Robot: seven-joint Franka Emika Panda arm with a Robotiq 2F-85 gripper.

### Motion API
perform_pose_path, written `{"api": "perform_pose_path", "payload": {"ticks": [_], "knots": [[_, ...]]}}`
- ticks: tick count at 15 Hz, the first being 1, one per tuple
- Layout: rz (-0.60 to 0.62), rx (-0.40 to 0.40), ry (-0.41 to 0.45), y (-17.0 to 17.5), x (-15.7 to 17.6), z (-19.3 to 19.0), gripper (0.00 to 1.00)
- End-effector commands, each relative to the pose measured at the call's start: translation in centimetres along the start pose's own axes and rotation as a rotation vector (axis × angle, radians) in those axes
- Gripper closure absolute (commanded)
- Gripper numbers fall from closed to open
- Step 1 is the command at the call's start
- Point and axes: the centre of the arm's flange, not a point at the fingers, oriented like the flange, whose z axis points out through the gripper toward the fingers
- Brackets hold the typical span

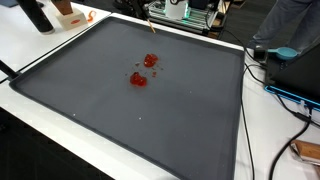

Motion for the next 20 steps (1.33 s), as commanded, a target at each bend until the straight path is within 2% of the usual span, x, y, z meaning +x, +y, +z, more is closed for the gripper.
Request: {"api": "perform_pose_path", "payload": {"ticks": [1, 11, 20], "knots": [[-0.022, 0.071, 0.003, 3.7, 1.3, 2.7, 0.97], [0.022, 0.131, -0.075, 9.4, 0.4, 7.5, 0.97], [0.056, 0.137, -0.095, 10.5, 0.3, 8.1, 0.97]]}}
